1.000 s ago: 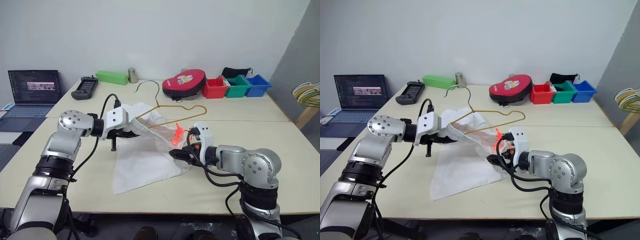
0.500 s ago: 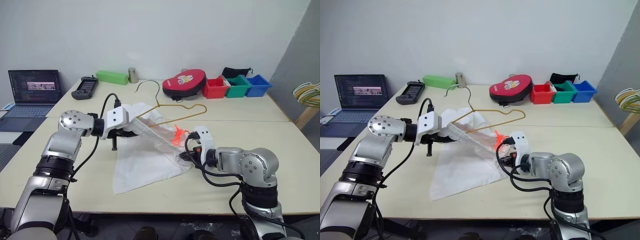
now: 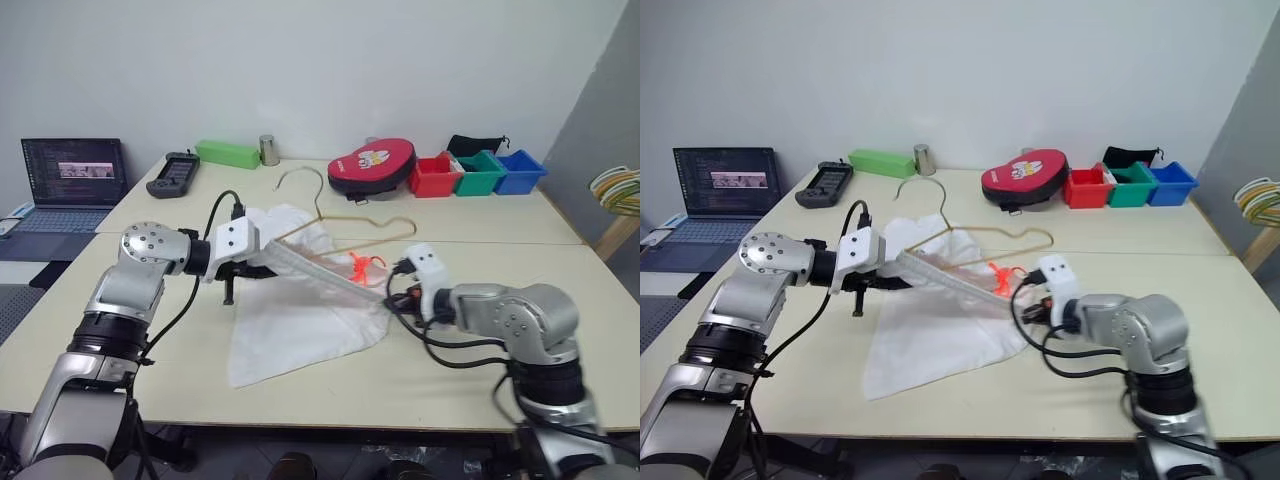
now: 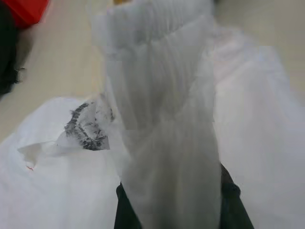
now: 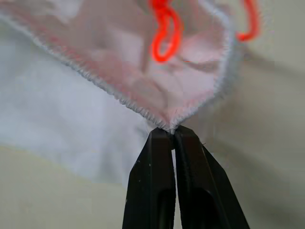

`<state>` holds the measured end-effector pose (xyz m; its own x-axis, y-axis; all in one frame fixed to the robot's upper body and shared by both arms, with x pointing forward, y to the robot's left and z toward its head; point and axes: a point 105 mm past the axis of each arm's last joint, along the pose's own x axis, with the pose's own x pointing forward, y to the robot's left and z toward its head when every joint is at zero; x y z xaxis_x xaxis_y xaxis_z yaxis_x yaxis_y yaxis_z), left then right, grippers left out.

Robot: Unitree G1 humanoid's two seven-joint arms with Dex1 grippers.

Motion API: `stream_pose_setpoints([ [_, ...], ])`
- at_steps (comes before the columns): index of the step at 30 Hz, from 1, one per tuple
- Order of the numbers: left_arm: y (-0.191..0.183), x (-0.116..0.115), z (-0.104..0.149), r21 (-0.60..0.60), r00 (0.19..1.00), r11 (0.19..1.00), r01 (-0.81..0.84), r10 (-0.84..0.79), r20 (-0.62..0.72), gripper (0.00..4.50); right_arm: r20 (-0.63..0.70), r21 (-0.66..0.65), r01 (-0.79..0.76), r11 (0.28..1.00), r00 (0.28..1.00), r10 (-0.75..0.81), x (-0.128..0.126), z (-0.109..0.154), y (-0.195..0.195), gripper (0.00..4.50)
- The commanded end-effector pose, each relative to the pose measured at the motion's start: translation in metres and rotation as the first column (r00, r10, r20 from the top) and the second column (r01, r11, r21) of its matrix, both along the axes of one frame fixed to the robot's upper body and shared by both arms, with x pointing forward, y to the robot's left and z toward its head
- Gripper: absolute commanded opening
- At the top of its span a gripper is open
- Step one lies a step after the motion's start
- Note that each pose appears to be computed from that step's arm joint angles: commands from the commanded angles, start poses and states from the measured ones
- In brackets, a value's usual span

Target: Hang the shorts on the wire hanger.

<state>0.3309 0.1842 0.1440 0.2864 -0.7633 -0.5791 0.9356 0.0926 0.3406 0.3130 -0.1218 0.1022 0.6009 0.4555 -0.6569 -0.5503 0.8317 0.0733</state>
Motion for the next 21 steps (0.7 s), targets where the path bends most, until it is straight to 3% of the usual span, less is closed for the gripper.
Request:
stream_pose_setpoints([
  [1,0.012,-0.017,0.006,0.106,0.996,0.990,0.088,-0.086,-0.027,0.11,0.053,-0.076,0.002,0.997,0.999,0.002,0.008,0.005,-0.029,0.08],
  [12,0.026,-0.009,-0.005,0.285,0.990,0.949,0.135,-0.142,0.004,0.11,0.070,-0.063,-0.108,0.992,0.991,0.112,0.004,0.021,-0.026,0.08],
  [21,0.006,0.009,0.012,0.156,0.990,0.982,0.109,-0.122,0.074,0.11,0.050,-0.070,-0.124,0.990,0.991,0.127,-0.004,0.018,-0.027,0.08],
])
